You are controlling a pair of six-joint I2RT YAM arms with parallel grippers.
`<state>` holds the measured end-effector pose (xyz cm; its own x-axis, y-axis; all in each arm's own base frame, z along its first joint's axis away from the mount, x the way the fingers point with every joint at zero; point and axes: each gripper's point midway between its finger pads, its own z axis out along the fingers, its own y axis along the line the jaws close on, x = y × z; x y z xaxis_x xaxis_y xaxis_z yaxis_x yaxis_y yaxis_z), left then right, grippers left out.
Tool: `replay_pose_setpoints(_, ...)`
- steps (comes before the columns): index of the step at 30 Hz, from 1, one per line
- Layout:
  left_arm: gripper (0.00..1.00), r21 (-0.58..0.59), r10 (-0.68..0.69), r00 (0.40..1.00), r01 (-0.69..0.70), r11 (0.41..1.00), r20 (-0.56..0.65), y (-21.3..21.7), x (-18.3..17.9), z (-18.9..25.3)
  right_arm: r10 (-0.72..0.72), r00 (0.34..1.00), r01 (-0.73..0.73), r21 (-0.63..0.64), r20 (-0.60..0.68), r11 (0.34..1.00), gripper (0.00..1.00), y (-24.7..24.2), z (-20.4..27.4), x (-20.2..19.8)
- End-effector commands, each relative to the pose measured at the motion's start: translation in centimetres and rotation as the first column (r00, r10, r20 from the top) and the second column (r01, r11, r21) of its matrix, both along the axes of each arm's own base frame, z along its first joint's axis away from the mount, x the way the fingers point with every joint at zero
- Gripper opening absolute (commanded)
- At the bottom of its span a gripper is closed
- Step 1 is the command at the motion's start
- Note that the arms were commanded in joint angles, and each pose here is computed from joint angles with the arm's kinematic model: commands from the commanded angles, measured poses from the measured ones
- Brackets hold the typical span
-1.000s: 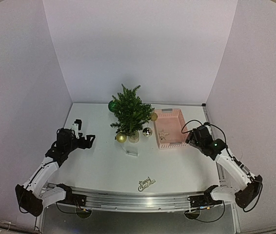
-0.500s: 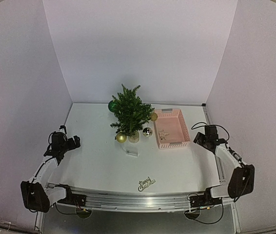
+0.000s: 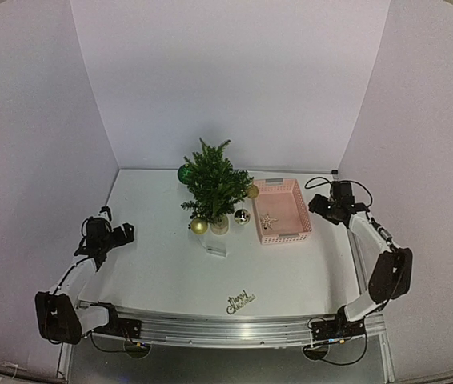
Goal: Decorate the small christmas tree
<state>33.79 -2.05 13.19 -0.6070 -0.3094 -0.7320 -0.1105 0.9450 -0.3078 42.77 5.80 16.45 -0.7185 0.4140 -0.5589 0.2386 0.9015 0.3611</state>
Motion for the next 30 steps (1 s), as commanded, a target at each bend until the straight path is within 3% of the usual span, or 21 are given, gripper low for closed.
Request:
replay_pose_setpoints(1,1.0,-0.049,-0.021,1.0,0.022,0.999,0.023,-0.7,0.9,-0.2,0.118,0.991,-0.121,-0.047,-0.058,0.992,0.85,4.1,0.0,0.2)
replay_pose_setpoints(7,1.0,-0.071,-0.045,0.999,0.047,0.996,0.024,-1.2,2.4,-0.6,0.208,0.952,-0.242,-0.138,-0.222,0.96,0.8,8.2,-3.4,1.3)
replay_pose_setpoints(11,1.0,-0.025,-0.071,0.997,0.072,0.997,0.031,-1.1,3.6,-0.2,0.245,0.928,-0.284,-0.106,-0.281,0.953,0.63,10.0,-6.2,2.8)
replay_pose_setpoints(15,1.0,-0.012,-0.076,0.996,0.075,0.997,-0.05,-1.0,4.8,-1.4,0.291,0.893,-0.338,-0.084,-0.343,0.938,0.45,12.2,-9.0,3.9)
replay_pose_setpoints(18,1.0,0.0,-0.085,0.996,0.085,0.996,-0.034,-1.0,6.1,-1.3,0.313,0.876,-0.361,-0.07,-0.368,0.93,0.46,13.6,-10.4,4.3)
replay_pose_setpoints(22,1.0,0.0,-0.11,0.994,0.11,0.994,-0.024,-1.4,6.8,-1.0,0.279,0.878,-0.317,-0.035,-0.389,0.948,0.62,14.3,-11.9,5.0)
replay_pose_setpoints(30,1.0,0.008,-0.138,0.989,0.138,0.99,-0.052,-1.6,6.8,-1.8,0.136,0.895,-0.148,0.005,-0.424,0.989,0.5,15.0,-11.4,5.2)
